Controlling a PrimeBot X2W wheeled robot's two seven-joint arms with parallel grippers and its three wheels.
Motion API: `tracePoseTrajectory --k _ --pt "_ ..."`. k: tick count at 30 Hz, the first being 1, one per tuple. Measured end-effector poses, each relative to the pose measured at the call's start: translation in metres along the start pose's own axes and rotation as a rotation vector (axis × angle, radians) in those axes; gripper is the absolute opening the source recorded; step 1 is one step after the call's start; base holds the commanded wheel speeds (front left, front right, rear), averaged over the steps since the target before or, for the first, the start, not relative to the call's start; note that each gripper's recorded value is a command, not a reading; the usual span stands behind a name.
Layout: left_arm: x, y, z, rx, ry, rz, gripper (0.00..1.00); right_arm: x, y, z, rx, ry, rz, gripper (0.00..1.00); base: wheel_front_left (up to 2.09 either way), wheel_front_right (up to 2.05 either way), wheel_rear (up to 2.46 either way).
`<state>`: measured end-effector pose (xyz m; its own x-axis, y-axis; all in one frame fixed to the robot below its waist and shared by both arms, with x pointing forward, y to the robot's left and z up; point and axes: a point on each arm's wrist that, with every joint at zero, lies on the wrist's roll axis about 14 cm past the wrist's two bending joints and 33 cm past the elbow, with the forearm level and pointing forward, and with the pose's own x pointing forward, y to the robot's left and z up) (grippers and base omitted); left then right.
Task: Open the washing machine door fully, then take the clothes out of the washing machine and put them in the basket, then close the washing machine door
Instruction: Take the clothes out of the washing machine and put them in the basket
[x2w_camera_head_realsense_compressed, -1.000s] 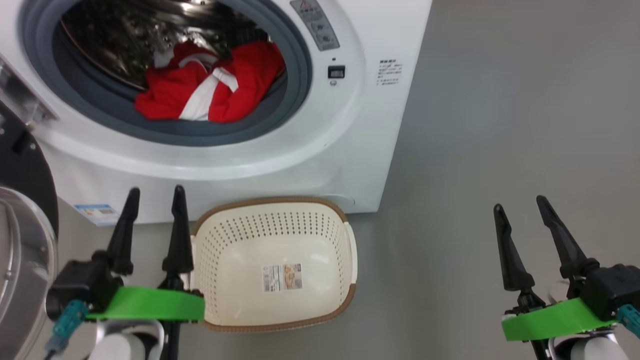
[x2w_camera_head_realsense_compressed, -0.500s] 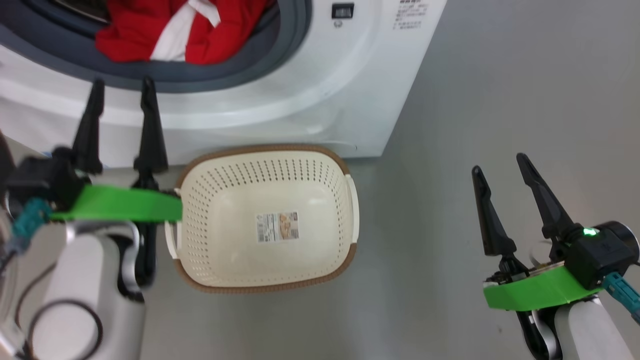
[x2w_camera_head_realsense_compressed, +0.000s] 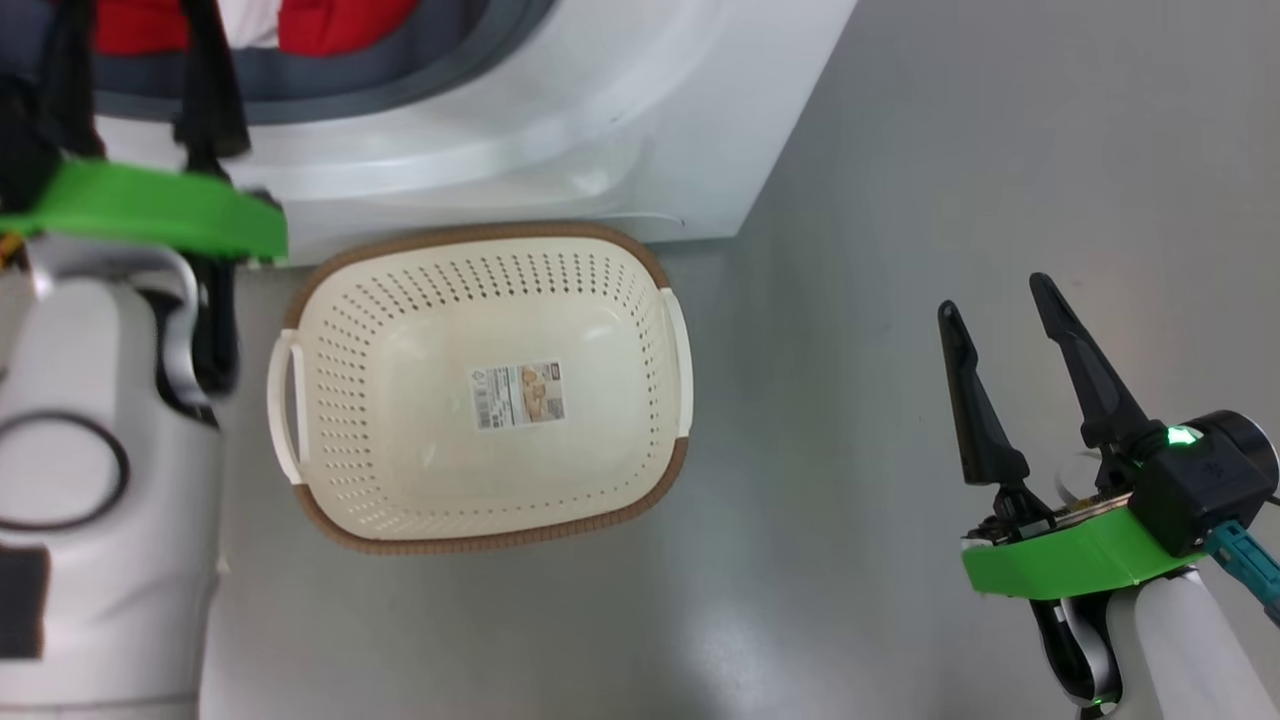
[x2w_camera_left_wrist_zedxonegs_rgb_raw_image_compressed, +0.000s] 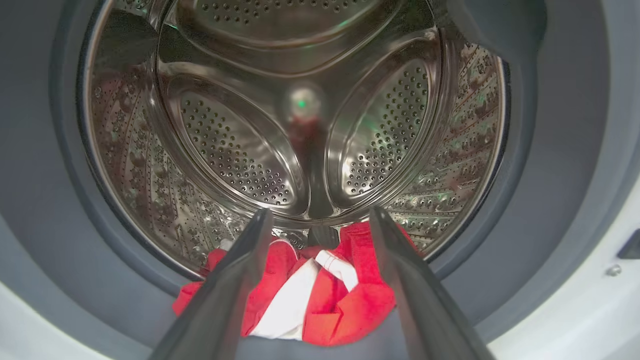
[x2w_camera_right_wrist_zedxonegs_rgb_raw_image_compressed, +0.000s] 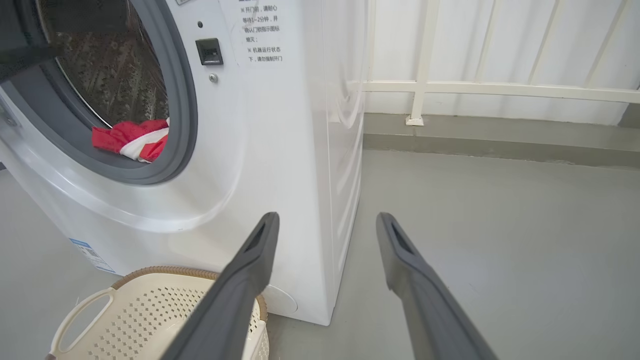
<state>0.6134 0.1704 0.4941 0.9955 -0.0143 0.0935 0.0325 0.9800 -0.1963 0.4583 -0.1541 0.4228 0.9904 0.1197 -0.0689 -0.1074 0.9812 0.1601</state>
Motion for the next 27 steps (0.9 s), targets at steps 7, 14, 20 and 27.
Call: tracePoseTrajectory --k 7,14,20,27 --pt "0.033 0.006 -0.020 0.033 0.043 0.019 1.00 0.010 -0.002 -0.014 0.000 0.025 0.002 1.00 0.00 0.00 0.00" --pt "0.061 0.018 -0.043 0.121 0.102 0.038 1.00 0.016 -0.010 -0.029 -0.005 0.055 -0.010 1.00 0.00 0.00 0.00" --pt "0.072 0.022 -0.078 0.185 0.236 0.032 1.00 0.016 -0.019 -0.039 -0.012 0.079 -0.033 1.00 0.00 0.00 0.00" --pt "0.073 0.025 -0.112 0.277 0.399 0.028 1.00 0.012 -0.031 -0.040 -0.004 0.086 -0.068 1.00 0.00 0.00 0.00"
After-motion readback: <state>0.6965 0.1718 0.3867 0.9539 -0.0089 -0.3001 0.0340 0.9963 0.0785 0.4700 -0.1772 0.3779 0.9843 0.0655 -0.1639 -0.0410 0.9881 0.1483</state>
